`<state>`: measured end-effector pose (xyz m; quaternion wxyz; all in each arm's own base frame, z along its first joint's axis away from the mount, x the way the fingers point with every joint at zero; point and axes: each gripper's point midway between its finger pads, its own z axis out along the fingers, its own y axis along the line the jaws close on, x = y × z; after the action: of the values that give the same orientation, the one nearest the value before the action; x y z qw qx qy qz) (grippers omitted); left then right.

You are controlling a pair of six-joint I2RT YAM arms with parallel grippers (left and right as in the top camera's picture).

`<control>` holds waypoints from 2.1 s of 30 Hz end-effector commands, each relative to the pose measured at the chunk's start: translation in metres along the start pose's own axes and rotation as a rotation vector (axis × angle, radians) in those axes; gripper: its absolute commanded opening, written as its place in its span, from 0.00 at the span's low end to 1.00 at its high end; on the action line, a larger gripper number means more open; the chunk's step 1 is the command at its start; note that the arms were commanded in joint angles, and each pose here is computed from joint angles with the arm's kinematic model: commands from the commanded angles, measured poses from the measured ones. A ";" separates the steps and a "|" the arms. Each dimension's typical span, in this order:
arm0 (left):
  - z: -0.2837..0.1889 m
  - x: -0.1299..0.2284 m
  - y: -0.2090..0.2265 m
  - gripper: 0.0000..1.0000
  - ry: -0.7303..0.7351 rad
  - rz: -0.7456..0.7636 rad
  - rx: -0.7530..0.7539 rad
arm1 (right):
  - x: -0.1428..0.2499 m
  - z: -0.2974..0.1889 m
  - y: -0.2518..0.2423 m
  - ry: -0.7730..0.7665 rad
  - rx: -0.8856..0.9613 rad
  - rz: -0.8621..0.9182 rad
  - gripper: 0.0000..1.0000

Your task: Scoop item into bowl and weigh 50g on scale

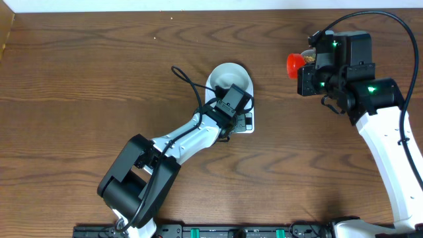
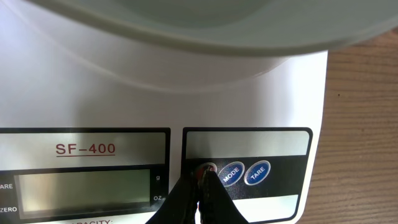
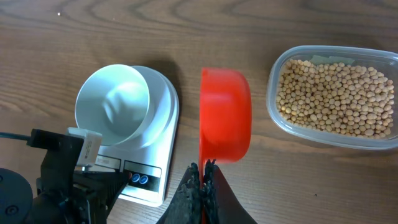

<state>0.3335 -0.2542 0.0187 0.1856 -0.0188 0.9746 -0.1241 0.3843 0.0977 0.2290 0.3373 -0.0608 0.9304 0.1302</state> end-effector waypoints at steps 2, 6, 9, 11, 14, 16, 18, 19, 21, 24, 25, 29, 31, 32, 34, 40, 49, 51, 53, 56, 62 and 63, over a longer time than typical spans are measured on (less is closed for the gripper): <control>0.007 0.003 0.006 0.07 0.006 0.011 -0.031 | -0.011 -0.012 -0.001 -0.039 0.011 -0.017 0.01; 0.013 0.007 0.009 0.07 0.018 0.012 -0.041 | -0.011 -0.012 -0.001 -0.039 0.011 -0.017 0.01; 0.019 0.010 0.011 0.07 0.029 0.010 -0.049 | -0.011 -0.012 0.000 -0.039 0.010 -0.017 0.01; 0.021 0.012 0.010 0.07 0.040 0.010 -0.039 | -0.011 -0.012 0.000 -0.039 0.010 -0.017 0.01; 0.021 0.013 0.010 0.07 0.042 0.009 -0.040 | -0.011 -0.012 -0.001 -0.039 0.011 -0.017 0.01; 0.022 0.013 0.011 0.07 0.045 0.009 -0.042 | -0.011 -0.012 -0.001 -0.039 0.011 -0.017 0.01; 0.025 0.016 0.013 0.07 0.059 0.003 -0.044 | -0.011 -0.012 -0.001 -0.039 0.011 -0.017 0.01; 0.026 0.017 0.014 0.07 0.071 -0.003 -0.039 | -0.011 -0.012 -0.001 -0.039 0.011 -0.017 0.01; 0.028 0.017 0.017 0.07 0.094 -0.024 -0.020 | -0.011 -0.012 -0.001 -0.039 0.011 -0.017 0.01; 0.028 0.016 0.018 0.07 0.107 -0.039 -0.006 | -0.011 -0.012 -0.001 -0.038 0.011 -0.017 0.01; 0.027 0.016 0.017 0.07 0.106 -0.038 -0.003 | -0.011 -0.012 -0.001 -0.038 0.011 -0.017 0.01; 0.010 0.006 0.009 0.06 0.070 -0.032 0.026 | -0.011 -0.012 -0.001 -0.038 0.012 -0.017 0.01; 0.000 0.001 0.006 0.07 0.055 -0.032 0.039 | -0.011 -0.012 -0.001 -0.038 0.012 -0.017 0.01; -0.007 -0.001 0.004 0.07 0.046 -0.029 0.045 | -0.011 -0.012 -0.001 -0.038 0.012 -0.017 0.01; -0.016 -0.005 0.002 0.07 0.034 -0.028 0.055 | -0.011 -0.012 -0.001 -0.039 0.012 -0.017 0.01; -0.044 -0.017 -0.008 0.07 -0.018 -0.028 0.101 | -0.013 -0.012 -0.002 -0.046 0.018 -0.025 0.01; -0.050 -0.014 -0.010 0.07 -0.016 -0.019 0.105 | -0.014 -0.012 -0.002 -0.052 0.017 -0.026 0.01; -0.050 -0.013 -0.010 0.07 -0.012 -0.020 0.101 | -0.014 -0.012 -0.002 -0.053 0.017 -0.026 0.01; -0.050 -0.013 -0.009 0.07 -0.010 -0.020 0.099 | -0.014 -0.012 -0.001 -0.052 0.017 -0.026 0.01; -0.050 -0.013 -0.009 0.07 -0.011 -0.020 0.099 | -0.014 -0.012 -0.001 -0.052 0.017 -0.026 0.01; -0.050 -0.012 -0.009 0.07 -0.008 -0.019 0.097 | -0.014 -0.012 -0.001 -0.051 0.016 -0.025 0.01; -0.050 -0.011 -0.008 0.07 -0.005 -0.019 0.094 | -0.014 -0.012 -0.001 -0.051 0.016 -0.025 0.01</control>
<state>0.3292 -0.2511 0.0683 0.1883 -0.0254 0.9661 -0.1750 0.3864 0.0960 0.2301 0.3427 -0.0627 0.9291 0.1239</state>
